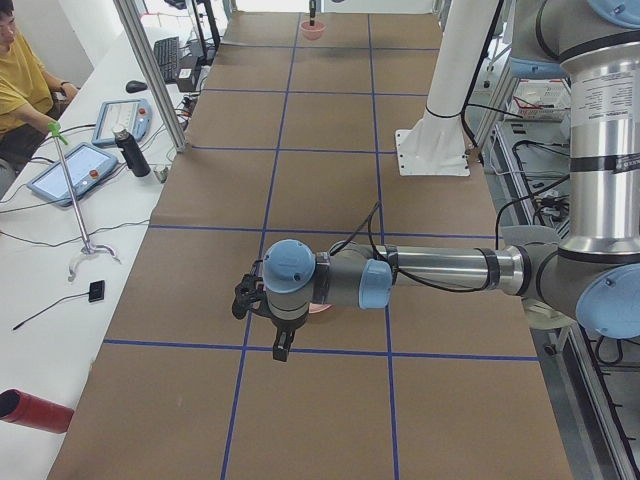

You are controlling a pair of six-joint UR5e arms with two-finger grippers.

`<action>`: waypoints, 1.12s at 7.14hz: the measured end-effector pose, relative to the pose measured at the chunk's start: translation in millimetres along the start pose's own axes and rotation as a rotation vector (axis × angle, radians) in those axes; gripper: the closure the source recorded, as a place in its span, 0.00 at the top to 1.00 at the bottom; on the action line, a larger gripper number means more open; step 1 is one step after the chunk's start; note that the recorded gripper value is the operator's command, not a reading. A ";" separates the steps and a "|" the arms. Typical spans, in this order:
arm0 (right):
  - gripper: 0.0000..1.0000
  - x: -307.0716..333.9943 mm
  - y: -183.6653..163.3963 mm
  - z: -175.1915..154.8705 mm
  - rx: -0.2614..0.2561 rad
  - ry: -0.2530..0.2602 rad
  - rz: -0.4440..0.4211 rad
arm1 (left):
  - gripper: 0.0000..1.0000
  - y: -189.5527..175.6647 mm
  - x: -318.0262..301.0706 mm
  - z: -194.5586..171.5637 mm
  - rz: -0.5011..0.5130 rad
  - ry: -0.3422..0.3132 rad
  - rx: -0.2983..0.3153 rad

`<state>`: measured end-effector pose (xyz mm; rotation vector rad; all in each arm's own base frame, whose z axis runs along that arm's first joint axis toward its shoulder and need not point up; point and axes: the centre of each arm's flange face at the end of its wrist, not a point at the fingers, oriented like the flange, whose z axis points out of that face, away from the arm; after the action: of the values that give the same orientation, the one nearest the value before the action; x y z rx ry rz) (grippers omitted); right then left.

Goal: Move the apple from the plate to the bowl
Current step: 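Carry the small pink bowl with the right gripper and lower it mid-table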

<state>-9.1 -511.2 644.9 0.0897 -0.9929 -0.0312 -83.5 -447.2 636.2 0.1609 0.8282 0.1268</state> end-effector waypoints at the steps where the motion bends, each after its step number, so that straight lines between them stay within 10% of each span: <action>1: 0.00 -64.9 -25.6 2.4 0.002 -0.023 0.049 | 0.98 0.3 -0.2 0.2 -0.001 0.000 0.000; 4: 0.00 -283.4 -73.5 43.9 0.001 -0.052 0.224 | 0.98 3.5 -1.8 2.1 -0.005 0.001 -0.005; 8: 0.00 -549.6 -40.3 148.9 0.006 -0.009 0.493 | 0.98 8.9 -5.1 5.8 -0.015 0.002 -0.013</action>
<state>-433.4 -523.6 263.2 -0.1514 -1.0021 0.4231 -83.1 -439.9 645.4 0.1424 0.8303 0.1185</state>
